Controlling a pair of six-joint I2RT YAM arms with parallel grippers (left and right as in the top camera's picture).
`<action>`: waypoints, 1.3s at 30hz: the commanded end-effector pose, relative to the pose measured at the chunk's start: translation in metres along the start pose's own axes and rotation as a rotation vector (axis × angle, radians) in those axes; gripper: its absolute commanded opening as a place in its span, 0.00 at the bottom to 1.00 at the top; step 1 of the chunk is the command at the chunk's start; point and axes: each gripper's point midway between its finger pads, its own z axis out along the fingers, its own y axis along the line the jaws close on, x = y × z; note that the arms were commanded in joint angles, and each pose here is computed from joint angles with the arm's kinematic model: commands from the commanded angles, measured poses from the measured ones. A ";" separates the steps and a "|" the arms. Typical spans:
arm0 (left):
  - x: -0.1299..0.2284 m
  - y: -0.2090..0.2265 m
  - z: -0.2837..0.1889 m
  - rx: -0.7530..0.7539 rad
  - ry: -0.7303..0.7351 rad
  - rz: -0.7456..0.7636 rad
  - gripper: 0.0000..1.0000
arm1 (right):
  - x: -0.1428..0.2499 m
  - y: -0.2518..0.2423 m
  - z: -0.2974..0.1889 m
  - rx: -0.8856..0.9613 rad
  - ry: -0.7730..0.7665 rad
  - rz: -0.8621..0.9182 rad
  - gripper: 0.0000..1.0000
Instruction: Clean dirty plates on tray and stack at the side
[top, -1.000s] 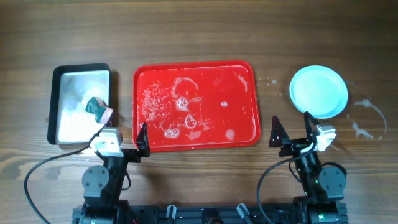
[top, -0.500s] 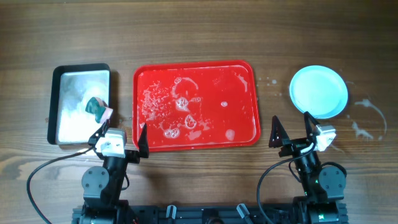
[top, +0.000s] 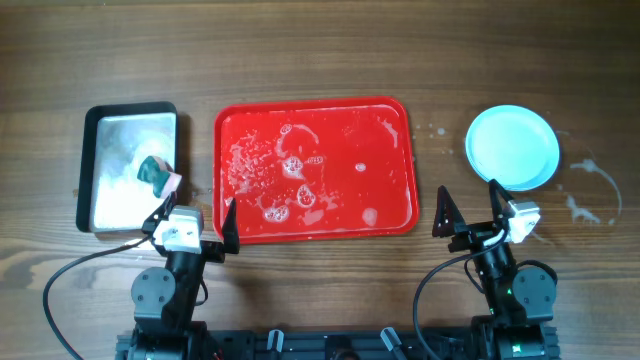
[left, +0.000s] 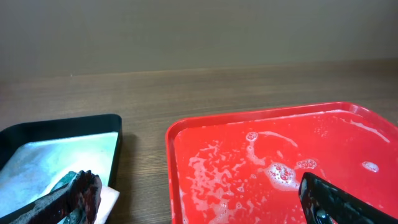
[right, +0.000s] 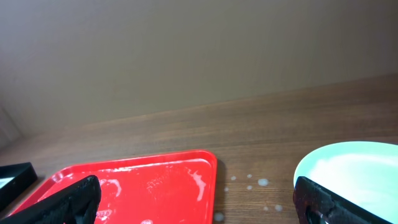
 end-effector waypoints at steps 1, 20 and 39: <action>0.000 -0.004 0.000 0.020 -0.008 0.021 1.00 | -0.001 0.003 0.000 -0.016 -0.005 0.007 1.00; -0.064 -0.003 -0.007 0.009 -0.329 0.038 1.00 | -0.001 0.003 0.000 -0.016 -0.005 0.007 1.00; -0.004 -0.001 0.007 0.004 -0.078 0.024 1.00 | -0.001 0.003 0.000 -0.016 -0.005 0.007 1.00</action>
